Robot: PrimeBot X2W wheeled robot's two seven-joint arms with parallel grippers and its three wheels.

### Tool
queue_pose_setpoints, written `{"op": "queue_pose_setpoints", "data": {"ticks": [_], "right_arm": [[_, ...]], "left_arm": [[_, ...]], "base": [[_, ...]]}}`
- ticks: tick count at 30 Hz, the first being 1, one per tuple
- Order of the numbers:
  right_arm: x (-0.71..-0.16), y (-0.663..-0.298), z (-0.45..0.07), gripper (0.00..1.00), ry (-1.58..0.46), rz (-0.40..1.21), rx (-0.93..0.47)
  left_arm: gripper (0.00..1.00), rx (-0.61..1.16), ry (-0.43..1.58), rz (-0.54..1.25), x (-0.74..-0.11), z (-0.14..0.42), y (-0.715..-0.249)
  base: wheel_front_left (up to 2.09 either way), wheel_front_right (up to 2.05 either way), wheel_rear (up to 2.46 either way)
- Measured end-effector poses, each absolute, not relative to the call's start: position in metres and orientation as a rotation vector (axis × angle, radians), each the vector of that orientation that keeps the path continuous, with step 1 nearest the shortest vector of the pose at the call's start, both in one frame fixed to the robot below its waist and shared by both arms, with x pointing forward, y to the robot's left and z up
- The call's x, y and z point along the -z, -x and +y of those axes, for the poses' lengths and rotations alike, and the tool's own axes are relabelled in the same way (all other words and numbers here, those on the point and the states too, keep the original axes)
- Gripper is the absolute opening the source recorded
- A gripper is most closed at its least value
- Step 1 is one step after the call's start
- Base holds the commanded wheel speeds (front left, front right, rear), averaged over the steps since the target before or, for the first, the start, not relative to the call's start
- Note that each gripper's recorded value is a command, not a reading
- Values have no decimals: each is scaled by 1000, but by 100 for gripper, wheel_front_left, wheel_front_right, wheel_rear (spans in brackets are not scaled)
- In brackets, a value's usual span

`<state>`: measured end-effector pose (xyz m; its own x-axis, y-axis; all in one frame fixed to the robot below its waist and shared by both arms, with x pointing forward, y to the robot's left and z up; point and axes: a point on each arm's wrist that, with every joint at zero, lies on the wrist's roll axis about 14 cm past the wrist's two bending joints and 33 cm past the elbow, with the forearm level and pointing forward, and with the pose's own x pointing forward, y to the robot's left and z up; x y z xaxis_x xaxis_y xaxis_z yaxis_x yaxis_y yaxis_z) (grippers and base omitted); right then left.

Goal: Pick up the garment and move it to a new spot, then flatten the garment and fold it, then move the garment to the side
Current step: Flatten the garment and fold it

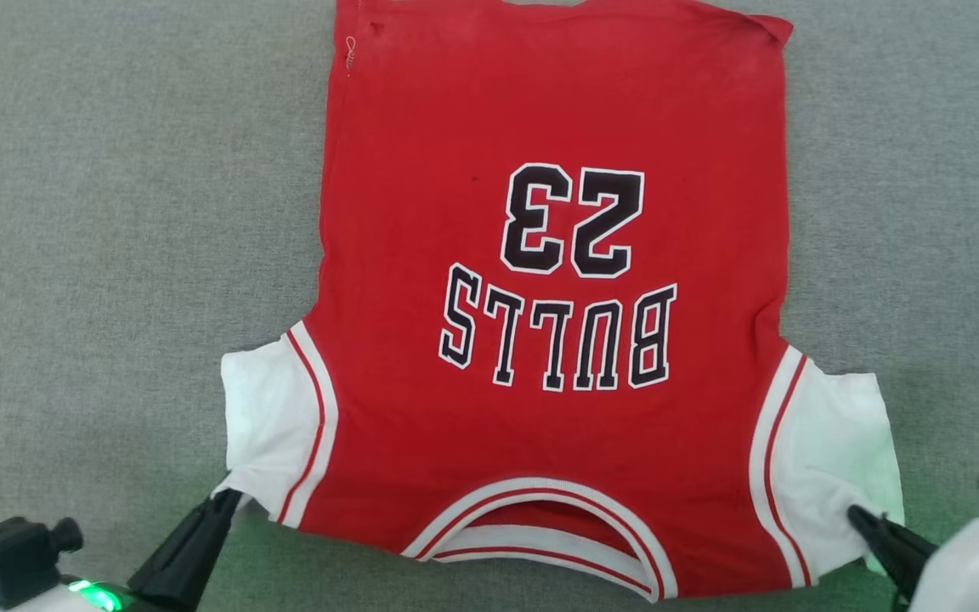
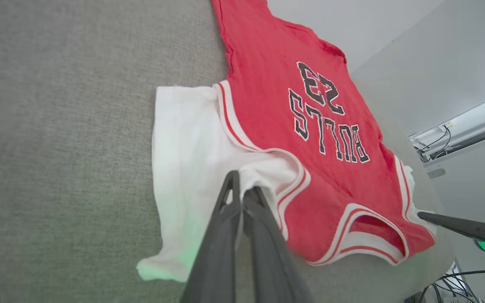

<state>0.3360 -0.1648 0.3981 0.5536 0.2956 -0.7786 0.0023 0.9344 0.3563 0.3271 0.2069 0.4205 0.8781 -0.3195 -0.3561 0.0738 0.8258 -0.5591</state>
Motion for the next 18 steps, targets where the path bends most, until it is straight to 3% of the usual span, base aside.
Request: {"op": "queue_pose_setpoints", "data": {"ticks": [6,7,8,18], "right_arm": [[-381,-341,-157,3,-341,1005,-190],[-382,-344,-157,60,-329,993,-188],[-384,-347,-157,100,-316,980,-186],[-456,-384,-168,100,-239,751,-208]], "left_arm": [[0,213,539,512,-404,208,-323],[0,212,540,505,-404,208,-325],[0,211,547,497,-405,207,-328],[0,225,553,491,-406,203,-333]], "base": [[0,0,0],[0,0,0],[0,0,0],[0,0,0]]}}
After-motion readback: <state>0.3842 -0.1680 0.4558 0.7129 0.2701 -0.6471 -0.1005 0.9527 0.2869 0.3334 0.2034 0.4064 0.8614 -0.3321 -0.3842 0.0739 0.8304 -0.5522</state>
